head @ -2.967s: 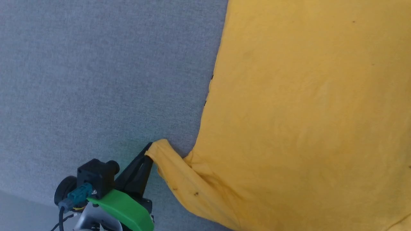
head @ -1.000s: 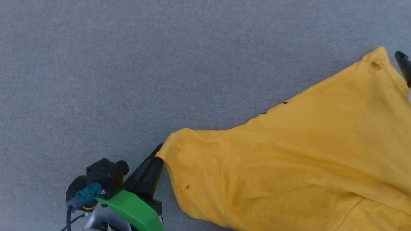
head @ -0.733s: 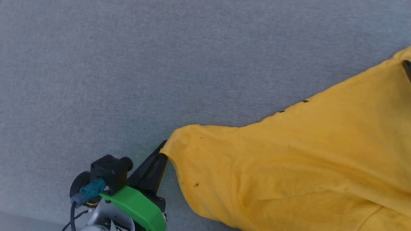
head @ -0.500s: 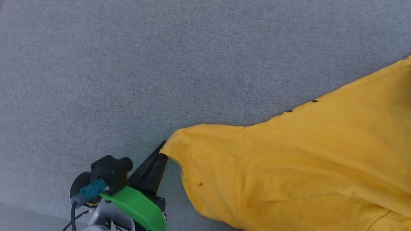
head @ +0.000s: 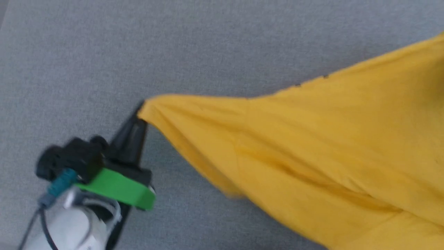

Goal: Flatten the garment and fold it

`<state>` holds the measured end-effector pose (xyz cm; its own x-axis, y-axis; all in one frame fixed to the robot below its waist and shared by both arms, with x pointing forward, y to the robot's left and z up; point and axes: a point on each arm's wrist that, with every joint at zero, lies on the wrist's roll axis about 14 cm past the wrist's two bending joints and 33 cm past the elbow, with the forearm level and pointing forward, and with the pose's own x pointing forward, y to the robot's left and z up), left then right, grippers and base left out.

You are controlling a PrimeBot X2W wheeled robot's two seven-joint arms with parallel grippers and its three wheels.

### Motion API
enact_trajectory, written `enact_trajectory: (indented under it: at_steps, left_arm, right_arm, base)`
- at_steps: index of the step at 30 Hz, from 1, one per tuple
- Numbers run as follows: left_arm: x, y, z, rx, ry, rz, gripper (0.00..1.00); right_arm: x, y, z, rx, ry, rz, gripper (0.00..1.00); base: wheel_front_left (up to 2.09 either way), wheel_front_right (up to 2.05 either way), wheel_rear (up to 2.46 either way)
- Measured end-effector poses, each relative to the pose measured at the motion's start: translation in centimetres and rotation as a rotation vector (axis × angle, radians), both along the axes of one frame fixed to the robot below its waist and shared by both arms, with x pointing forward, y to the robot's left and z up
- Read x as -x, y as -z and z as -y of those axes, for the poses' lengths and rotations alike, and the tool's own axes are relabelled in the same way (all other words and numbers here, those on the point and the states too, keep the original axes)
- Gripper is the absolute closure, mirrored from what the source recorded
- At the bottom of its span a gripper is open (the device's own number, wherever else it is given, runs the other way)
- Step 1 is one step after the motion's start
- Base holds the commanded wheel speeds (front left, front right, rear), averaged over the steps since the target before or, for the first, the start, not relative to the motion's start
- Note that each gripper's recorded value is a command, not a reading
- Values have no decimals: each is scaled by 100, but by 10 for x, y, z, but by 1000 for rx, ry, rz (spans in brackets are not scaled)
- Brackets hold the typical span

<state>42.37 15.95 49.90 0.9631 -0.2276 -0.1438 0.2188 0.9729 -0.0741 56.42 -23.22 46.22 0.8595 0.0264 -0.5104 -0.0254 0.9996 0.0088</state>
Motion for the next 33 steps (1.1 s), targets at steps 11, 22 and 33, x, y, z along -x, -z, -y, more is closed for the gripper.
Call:
enact_trajectory:
  at_steps: [11, 22, 33]
  left_arm:
    - [-54, -142, -14, -172, 18, 424, 100]
    - [-71, -277, -7, -276, 15, 659, 100]
    - [-65, -357, 17, -313, 36, 748, 100]
  right_arm:
    - [5, -127, -10, -33, -17, 334, 100]
    - [25, -245, -35, -37, -72, 585, 100]
    - [50, -304, -41, 4, -98, 671, 100]
  base:
    - [0, 0, 0]
    - [0, 0, 0]
    - [0, 0, 0]
